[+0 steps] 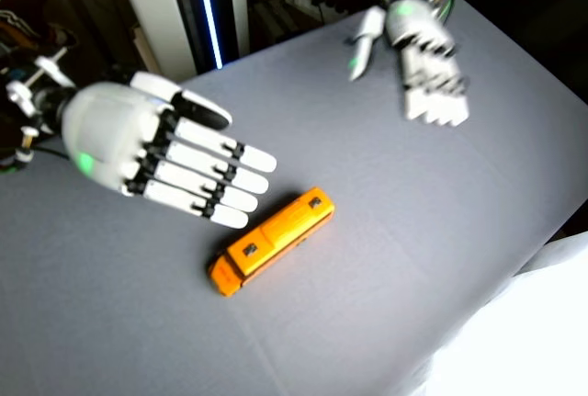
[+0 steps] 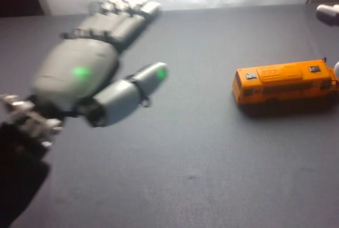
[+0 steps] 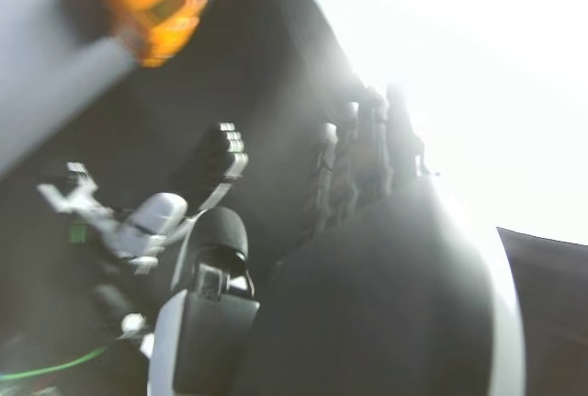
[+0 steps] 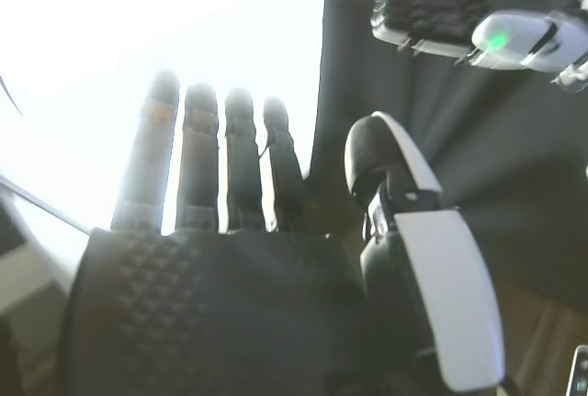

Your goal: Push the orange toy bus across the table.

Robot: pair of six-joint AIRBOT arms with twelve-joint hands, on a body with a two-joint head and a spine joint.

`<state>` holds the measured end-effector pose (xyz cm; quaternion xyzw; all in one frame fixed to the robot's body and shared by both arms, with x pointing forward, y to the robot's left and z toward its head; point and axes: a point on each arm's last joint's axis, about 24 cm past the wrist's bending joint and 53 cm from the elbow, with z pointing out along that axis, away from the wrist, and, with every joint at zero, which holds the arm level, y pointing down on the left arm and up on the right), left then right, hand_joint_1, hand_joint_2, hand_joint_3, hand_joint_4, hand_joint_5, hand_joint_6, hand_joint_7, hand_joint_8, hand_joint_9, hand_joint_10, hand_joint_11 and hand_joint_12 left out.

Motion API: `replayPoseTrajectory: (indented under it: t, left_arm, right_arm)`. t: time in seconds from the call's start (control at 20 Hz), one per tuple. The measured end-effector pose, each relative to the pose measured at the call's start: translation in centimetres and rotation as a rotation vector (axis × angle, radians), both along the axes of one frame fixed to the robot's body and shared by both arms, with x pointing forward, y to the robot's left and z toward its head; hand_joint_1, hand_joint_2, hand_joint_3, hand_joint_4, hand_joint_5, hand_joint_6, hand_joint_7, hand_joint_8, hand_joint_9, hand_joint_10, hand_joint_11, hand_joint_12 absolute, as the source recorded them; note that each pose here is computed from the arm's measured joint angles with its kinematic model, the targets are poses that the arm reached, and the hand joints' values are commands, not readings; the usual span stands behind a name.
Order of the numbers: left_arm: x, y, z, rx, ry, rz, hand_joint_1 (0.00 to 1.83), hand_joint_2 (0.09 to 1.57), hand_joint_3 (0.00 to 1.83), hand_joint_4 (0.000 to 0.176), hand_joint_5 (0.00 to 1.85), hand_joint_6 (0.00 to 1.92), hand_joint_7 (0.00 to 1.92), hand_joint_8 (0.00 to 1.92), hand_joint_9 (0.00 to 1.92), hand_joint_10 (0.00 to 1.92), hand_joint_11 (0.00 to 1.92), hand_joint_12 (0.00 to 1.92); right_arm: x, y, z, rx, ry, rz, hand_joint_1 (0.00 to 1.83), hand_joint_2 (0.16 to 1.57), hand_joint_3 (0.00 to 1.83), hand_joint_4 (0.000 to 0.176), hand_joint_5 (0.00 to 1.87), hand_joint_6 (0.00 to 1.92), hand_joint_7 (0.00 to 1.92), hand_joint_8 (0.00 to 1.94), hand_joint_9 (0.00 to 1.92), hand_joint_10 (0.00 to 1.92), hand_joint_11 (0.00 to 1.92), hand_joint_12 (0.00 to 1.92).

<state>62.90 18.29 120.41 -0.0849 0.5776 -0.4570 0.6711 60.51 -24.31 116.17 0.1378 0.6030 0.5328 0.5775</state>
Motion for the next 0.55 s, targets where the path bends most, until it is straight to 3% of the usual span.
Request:
replayPoseTrajectory:
  t: [0.1,0.15,0.25,0.3,0.35,0.4,0.45,0.5,0.55]
  left_arm:
    - [-1.1,0.9,1.8,-0.052,-0.06,-0.011,0.34,1.45,0.01,0.0,0.18,0.0,0.15,0.01,0.11,0.01,0.03,0.02]
    - [-1.7,1.0,2.9,-0.066,-0.095,-0.019,0.29,1.46,0.01,0.0,0.13,0.0,0.11,0.0,0.08,0.0,0.01,0.01]
    - [-2.8,1.3,5.0,-0.082,-0.176,-0.036,0.3,1.41,0.0,0.0,0.09,0.0,0.14,0.01,0.1,0.01,0.04,0.02]
    - [-3.0,1.6,5.7,-0.087,-0.198,-0.032,0.34,1.45,0.01,0.0,0.15,0.01,0.21,0.02,0.18,0.02,0.1,0.06]
    - [-3.2,1.9,6.0,-0.082,-0.209,-0.031,0.34,1.45,0.01,0.0,0.15,0.01,0.21,0.02,0.18,0.02,0.1,0.06]
    - [-3.6,2.5,6.4,-0.082,-0.221,-0.018,0.01,1.49,0.01,0.0,0.13,0.0,0.19,0.0,0.17,0.0,0.11,0.07]
    - [-3.9,2.9,6.5,-0.082,-0.23,-0.013,0.0,1.5,0.02,0.0,0.12,0.0,0.2,0.01,0.17,0.0,0.08,0.06]
    - [-4.2,3.0,6.7,-0.091,-0.237,-0.011,0.04,1.47,0.0,0.0,0.14,0.0,0.21,0.01,0.17,0.0,0.08,0.06]
    - [-4.5,2.9,7.0,-0.095,-0.25,-0.021,0.04,1.47,0.0,0.0,0.14,0.0,0.21,0.01,0.17,0.0,0.08,0.06]
  right_arm:
    - [-0.2,-0.5,1.7,0.027,-0.058,-0.008,0.85,1.42,0.0,0.0,0.36,0.0,0.37,0.0,0.32,0.0,0.33,0.04]
    - [-0.4,-0.8,2.5,0.044,-0.084,-0.015,0.92,1.44,0.01,0.0,0.32,0.0,0.33,0.0,0.3,0.0,0.3,0.03]
    - [-1.0,-1.0,4.1,0.074,-0.139,-0.013,1.01,1.46,0.0,0.0,0.24,0.0,0.26,0.0,0.27,0.0,0.27,0.02]
    - [-1.3,-0.9,4.7,0.084,-0.149,-0.012,1.22,1.4,0.0,0.0,0.25,0.0,0.25,0.0,0.26,0.0,0.25,0.01]
    - [-1.5,-0.7,5.0,0.07,-0.158,-0.007,1.22,1.4,0.0,0.0,0.25,0.0,0.25,0.0,0.26,0.0,0.25,0.01]
    - [-1.9,-0.1,5.3,0.053,-0.178,0.02,1.4,1.33,0.0,0.0,0.16,0.01,0.18,0.0,0.21,0.0,0.16,0.0]
    - [-2.1,0.6,5.7,0.057,-0.191,0.045,1.28,1.35,0.0,0.025,0.12,0.01,0.13,0.0,0.17,0.0,0.19,0.02]
    - [-2.3,1.3,6.1,0.062,-0.205,0.068,1.19,1.32,0.0,0.037,0.19,0.01,0.14,0.0,0.19,0.0,0.26,0.06]
    - [-2.5,1.8,6.5,0.071,-0.218,0.081,1.19,1.32,0.0,0.037,0.19,0.01,0.14,0.0,0.19,0.0,0.26,0.06]
